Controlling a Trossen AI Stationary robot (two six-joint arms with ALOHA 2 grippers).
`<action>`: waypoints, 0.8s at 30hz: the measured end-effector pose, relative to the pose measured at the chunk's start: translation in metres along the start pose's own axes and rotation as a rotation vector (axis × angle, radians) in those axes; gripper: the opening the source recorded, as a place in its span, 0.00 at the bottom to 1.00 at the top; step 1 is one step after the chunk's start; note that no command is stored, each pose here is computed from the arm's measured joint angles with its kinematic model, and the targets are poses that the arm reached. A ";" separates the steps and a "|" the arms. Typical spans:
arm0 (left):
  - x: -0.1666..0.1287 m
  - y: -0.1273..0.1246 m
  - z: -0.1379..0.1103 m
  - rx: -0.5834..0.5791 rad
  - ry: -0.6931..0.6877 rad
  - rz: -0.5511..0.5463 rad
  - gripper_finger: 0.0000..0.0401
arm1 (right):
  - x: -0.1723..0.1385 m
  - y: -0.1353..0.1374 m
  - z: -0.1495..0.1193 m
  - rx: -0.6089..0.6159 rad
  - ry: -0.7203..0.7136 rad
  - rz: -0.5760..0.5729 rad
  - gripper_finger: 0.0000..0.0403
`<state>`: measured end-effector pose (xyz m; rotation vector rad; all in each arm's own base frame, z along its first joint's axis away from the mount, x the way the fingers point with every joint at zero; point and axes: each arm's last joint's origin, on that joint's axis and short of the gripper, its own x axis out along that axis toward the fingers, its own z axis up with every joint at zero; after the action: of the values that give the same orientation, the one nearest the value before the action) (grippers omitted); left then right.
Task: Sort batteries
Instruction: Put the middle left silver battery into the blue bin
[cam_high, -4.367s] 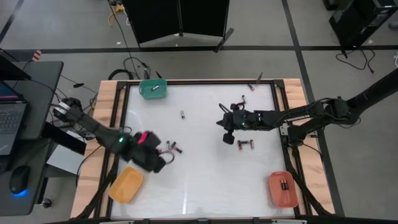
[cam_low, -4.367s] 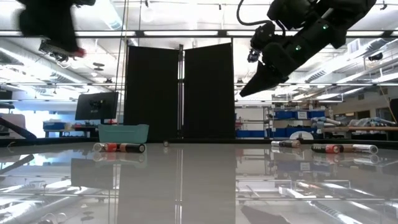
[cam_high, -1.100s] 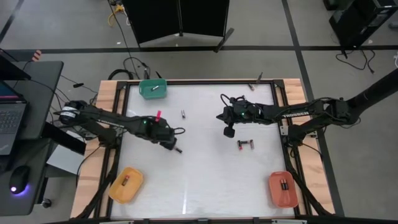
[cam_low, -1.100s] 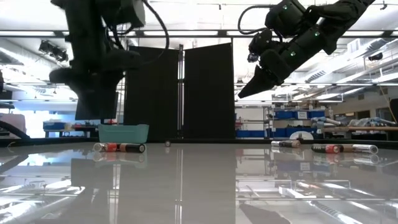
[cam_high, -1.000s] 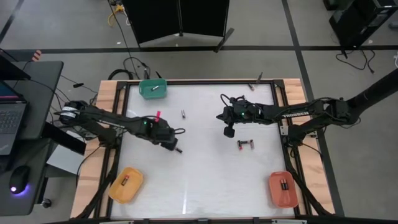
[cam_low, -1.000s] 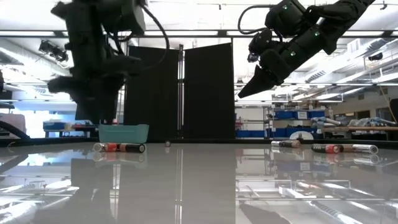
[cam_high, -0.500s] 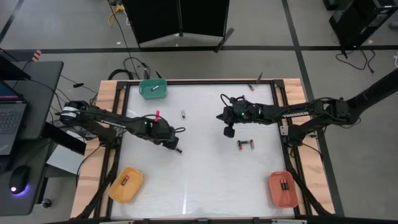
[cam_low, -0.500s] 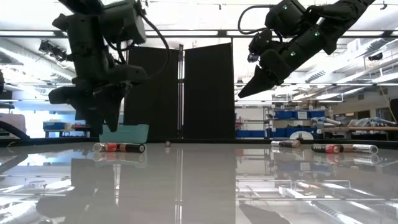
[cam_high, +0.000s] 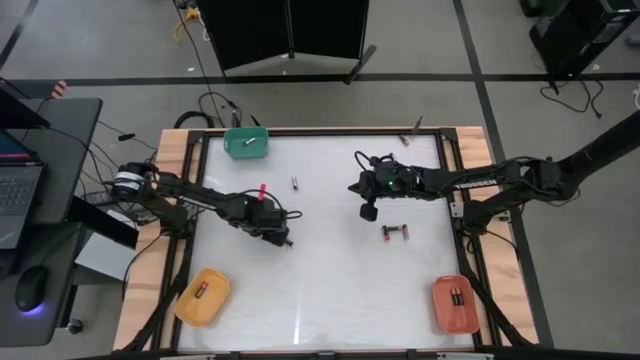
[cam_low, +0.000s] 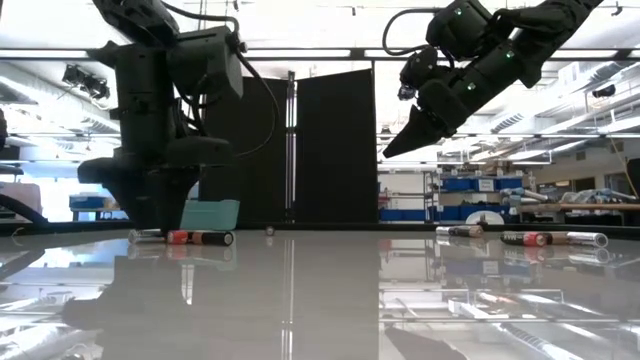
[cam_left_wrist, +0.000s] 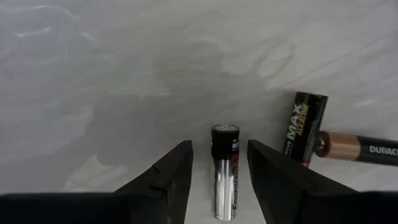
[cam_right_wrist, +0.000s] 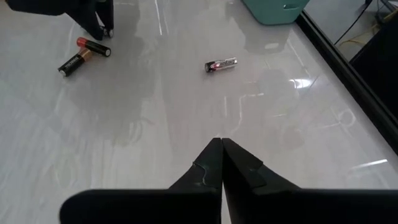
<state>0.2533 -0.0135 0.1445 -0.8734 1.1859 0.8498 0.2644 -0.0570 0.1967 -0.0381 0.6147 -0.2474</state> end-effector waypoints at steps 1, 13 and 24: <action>0.000 0.000 0.000 0.011 0.000 0.001 0.41 | 0.000 0.000 0.000 0.000 -0.001 0.000 0.04; 0.001 0.003 -0.001 0.184 0.002 0.036 0.28 | -0.001 0.006 0.001 -0.086 -0.033 0.227 0.02; -0.002 0.002 0.000 0.424 -0.027 0.043 0.12 | -0.001 0.004 0.002 -0.118 -0.057 0.272 0.02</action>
<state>0.2515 -0.0129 0.1461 -0.4904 1.3032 0.6090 0.2658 -0.0525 0.1984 -0.0747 0.5707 0.0533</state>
